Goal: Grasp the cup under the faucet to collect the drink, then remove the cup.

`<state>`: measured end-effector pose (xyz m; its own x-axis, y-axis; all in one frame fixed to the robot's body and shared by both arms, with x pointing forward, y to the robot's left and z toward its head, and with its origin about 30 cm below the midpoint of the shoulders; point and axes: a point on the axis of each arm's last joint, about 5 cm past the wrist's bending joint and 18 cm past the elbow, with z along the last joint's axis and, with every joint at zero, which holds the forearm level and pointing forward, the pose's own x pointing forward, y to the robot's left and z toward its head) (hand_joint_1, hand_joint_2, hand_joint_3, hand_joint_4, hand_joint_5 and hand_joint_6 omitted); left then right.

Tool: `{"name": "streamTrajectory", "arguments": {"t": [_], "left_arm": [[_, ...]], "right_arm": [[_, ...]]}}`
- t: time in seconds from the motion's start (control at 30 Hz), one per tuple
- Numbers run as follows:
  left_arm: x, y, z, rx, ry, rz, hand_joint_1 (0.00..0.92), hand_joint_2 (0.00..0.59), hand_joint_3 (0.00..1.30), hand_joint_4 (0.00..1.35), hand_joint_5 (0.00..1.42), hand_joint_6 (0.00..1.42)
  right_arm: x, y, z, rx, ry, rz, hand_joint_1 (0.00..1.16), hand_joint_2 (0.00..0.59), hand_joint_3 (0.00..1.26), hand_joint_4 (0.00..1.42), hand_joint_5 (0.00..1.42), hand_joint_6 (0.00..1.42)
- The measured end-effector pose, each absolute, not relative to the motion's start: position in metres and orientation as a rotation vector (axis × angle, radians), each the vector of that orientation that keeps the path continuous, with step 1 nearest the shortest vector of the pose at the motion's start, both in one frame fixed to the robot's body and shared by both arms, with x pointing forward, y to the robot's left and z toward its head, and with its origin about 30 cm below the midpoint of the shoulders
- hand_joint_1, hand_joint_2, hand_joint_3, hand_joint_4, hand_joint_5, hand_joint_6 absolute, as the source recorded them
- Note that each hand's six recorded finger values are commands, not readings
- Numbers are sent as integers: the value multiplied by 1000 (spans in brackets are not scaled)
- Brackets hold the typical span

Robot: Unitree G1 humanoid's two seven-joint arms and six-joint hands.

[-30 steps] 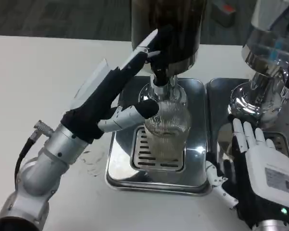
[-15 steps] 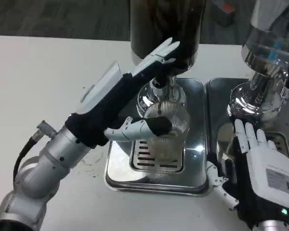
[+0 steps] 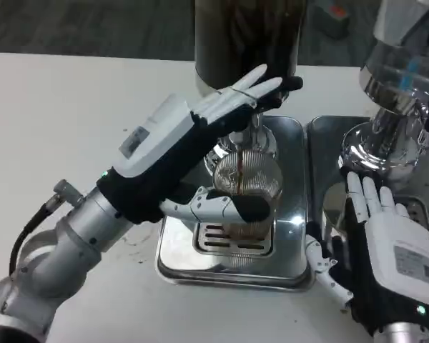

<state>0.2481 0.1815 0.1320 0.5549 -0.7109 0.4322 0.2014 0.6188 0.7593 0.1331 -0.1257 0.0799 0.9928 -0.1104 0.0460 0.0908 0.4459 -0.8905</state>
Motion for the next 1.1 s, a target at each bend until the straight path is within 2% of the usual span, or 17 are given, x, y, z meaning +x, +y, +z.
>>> {"name": "streamTrajectory", "arguments": {"t": [0.07,0.17,0.33,0.47,0.63,0.73,0.9,1.1], "left_arm": [[248,182,132,721,-814,-591,0,98,144,0,270,156],[248,182,132,736,-820,-587,0,99,146,0,271,156],[248,182,132,743,-825,-581,0,99,152,0,273,154],[249,183,133,772,-835,-582,0,99,164,0,273,145],[249,183,134,779,-840,-580,0,103,168,0,280,143],[249,183,133,778,-842,-582,0,105,168,0,282,142],[249,182,133,779,-845,-586,0,107,174,0,283,141],[250,182,135,787,-849,-591,0,111,181,0,284,141]], "right_arm": [[133,-125,80,-1098,21,-125,261,438,14,0,0,46],[133,-125,80,-1086,25,-127,393,383,0,0,0,50],[134,-125,81,-1015,59,-129,499,297,0,0,0,23],[137,-128,86,-852,117,-107,582,263,0,0,0,0],[143,-134,90,-620,163,-39,625,251,0,0,0,0],[146,-135,92,-514,159,-5,633,246,0,0,0,0],[155,-134,94,-412,121,68,656,232,0,0,0,0],[159,-132,91,-373,121,90,679,228,0,0,0,0]]}}
